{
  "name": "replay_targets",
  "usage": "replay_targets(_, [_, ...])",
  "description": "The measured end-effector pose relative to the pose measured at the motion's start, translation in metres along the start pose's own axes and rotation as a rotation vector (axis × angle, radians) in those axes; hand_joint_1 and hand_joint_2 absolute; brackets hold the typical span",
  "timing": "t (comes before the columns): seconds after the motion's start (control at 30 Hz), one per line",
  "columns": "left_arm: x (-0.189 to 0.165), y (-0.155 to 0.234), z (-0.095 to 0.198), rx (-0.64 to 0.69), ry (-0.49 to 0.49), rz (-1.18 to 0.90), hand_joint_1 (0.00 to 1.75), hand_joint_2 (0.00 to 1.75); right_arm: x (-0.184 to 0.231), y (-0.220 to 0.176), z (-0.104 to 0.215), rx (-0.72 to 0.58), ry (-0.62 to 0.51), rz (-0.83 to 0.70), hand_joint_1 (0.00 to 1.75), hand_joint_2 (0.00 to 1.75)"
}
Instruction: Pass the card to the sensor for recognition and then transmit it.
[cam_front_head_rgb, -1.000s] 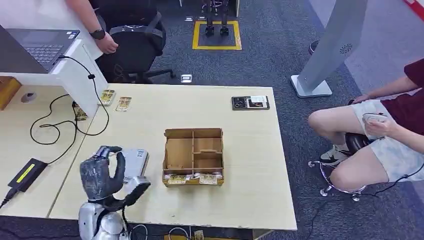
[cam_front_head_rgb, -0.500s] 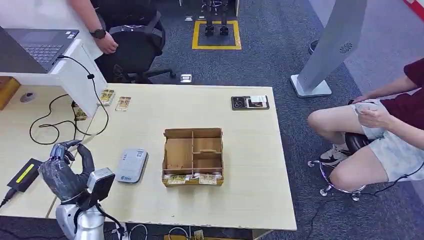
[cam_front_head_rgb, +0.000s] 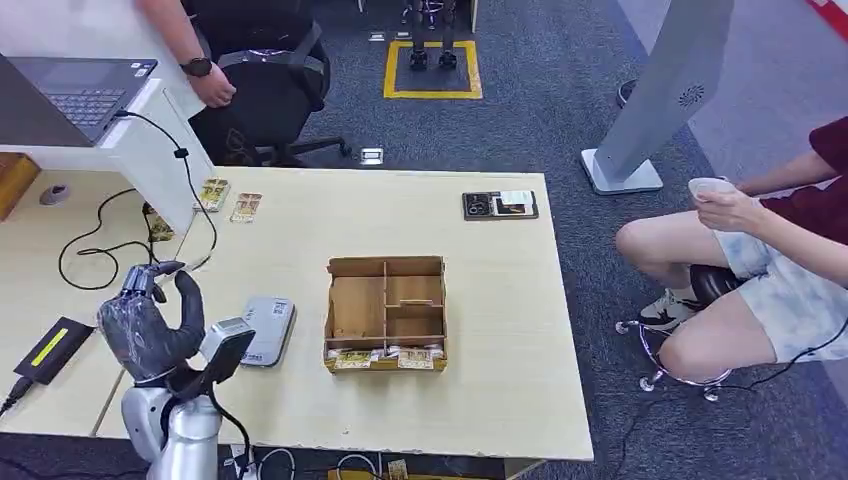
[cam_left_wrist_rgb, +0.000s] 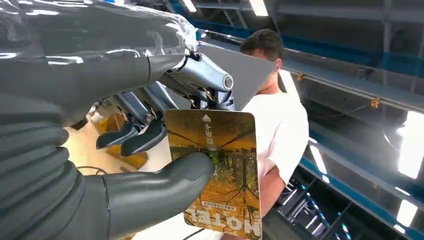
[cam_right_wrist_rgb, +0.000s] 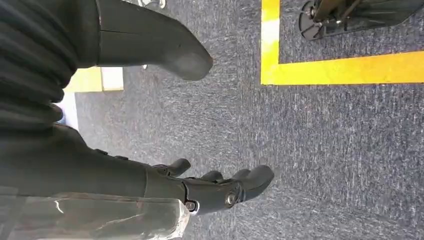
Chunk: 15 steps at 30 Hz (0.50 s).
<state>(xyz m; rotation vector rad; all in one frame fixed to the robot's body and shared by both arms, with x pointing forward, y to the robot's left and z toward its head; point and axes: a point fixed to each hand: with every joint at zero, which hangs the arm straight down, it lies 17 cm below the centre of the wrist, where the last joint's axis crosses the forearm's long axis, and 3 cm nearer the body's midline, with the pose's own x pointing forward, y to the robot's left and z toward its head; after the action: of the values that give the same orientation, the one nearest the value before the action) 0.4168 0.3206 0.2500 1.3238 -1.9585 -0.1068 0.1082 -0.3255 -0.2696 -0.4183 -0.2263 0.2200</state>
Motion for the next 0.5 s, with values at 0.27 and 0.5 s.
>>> replay_targets(0.27, [0.013, -0.015, -0.019, -0.001, -0.009, 0.007, 1.75, 1.75, 0.008, 0.001, 0.000, 0.007, -0.011, 0.015, 0.00, 1.75])
replay_targets(0.5, [0.017, -0.029, -0.022, -0.027, 0.005, 0.015, 1.75, 1.75, 0.008, 0.003, 0.000, 0.014, -0.006, 0.014, 0.00, 1.75])
